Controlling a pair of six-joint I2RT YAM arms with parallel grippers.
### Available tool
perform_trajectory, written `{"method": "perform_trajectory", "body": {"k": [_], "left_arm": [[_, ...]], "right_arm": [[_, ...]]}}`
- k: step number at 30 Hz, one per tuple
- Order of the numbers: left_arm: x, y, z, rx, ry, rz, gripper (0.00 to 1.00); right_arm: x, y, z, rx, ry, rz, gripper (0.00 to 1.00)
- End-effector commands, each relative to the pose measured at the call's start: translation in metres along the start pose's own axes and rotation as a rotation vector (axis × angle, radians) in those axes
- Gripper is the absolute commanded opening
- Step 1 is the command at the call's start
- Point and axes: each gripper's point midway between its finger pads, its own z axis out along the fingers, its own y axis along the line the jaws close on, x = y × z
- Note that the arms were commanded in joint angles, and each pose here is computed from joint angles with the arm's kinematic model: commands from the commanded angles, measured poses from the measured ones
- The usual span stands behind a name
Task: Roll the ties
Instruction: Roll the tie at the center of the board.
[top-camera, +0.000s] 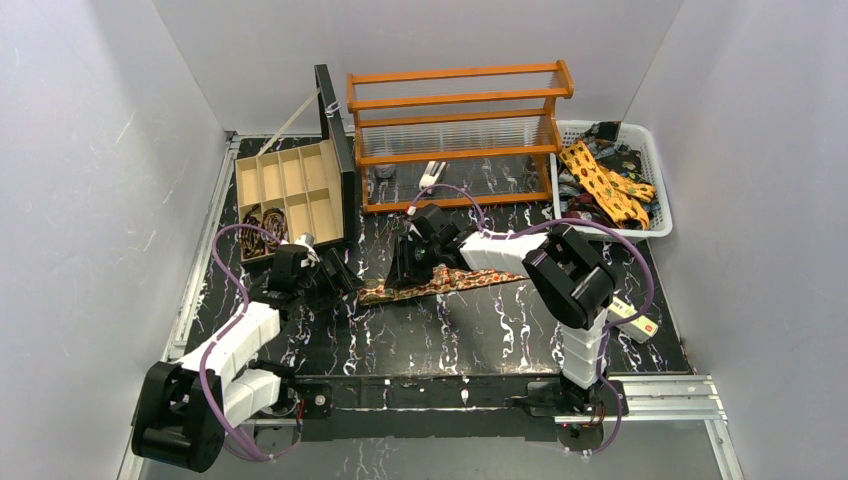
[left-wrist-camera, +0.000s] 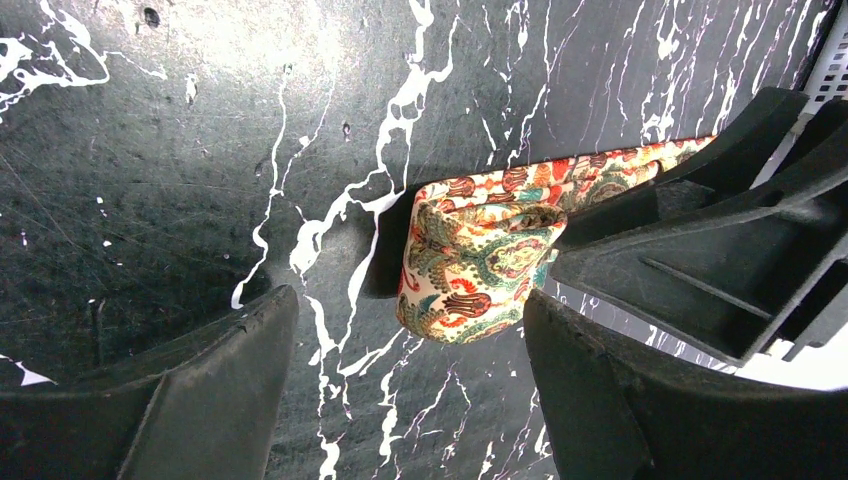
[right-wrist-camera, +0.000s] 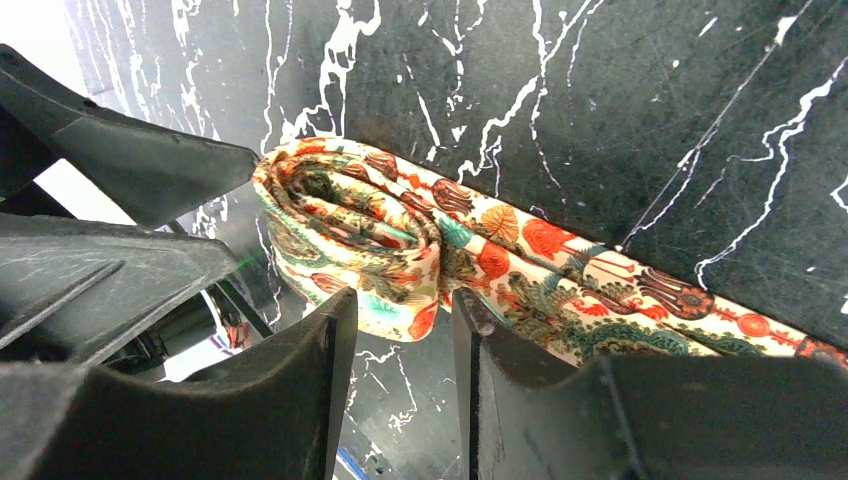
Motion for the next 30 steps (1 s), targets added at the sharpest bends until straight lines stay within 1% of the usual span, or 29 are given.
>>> {"method": "perform_trajectory", "body": {"k": [1,4,9,14,21,25,28,30], "left_arm": [[0.001,0.004,-0.002,-0.010,0.001,0.013,0.79],[0.003,0.003,-0.001,0.002,0.010,0.015,0.79],[0.006,0.000,0.002,0.025,0.029,0.025,0.78],[0.005,0.000,0.010,0.038,0.026,0.023,0.75],[0.008,-0.010,0.019,0.120,0.053,0.025,0.73],[0.010,-0.004,0.024,0.099,0.054,0.034,0.71],[0.010,-0.004,0.028,0.121,0.041,0.021,0.64],[0.014,-0.004,0.029,0.131,0.052,0.016,0.63]], "right_arm": [[-0.007,0.020,-0.010,-0.055,-0.036,-0.038,0.48],[-0.007,0.016,-0.004,-0.044,-0.027,-0.034,0.43],[-0.004,-0.001,0.007,0.022,0.000,-0.007,0.35],[0.000,-0.016,0.013,0.053,0.025,0.004,0.31],[0.004,-0.023,0.017,0.055,0.056,0.012,0.30],[0.003,-0.027,0.015,0.059,0.064,0.015,0.31],[0.004,-0.027,0.014,0.048,0.076,0.026,0.31],[0.004,-0.028,0.015,0.045,0.083,0.031,0.31]]}}
